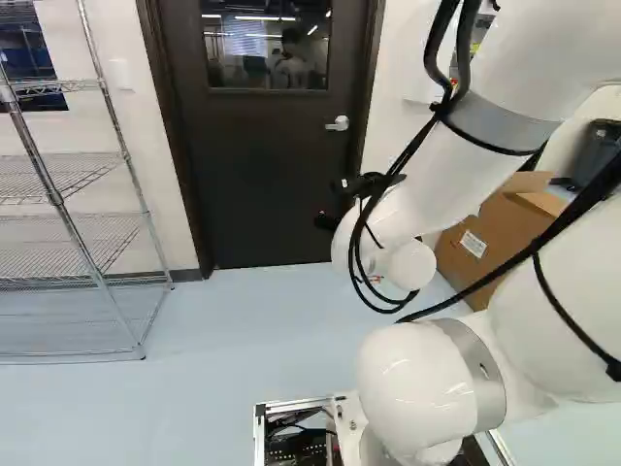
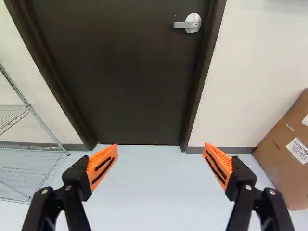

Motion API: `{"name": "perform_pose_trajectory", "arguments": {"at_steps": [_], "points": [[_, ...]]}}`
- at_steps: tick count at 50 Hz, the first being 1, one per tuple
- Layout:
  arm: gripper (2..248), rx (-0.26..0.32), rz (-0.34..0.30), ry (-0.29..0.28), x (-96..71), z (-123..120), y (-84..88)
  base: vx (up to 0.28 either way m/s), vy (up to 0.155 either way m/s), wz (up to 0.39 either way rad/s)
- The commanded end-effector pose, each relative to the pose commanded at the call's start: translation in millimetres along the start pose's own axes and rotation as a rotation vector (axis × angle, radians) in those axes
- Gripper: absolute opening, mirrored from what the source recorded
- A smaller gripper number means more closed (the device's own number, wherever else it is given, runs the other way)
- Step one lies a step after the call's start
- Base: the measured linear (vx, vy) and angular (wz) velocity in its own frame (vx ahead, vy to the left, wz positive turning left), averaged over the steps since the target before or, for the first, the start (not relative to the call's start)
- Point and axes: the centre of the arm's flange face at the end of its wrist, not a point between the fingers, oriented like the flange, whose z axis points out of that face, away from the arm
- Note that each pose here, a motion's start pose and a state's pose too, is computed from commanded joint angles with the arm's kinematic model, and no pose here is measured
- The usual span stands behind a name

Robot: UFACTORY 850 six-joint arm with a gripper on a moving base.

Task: Open the door and move inside

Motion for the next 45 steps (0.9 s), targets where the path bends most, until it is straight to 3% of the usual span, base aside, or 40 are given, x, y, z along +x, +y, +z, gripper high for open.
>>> {"name": "perform_pose_trajectory", "arguments": {"at_steps": [45], "points": [[247,0.000,0.000,0.000,0.0,0.0,0.0,0.143,0.004,0.001]]}}
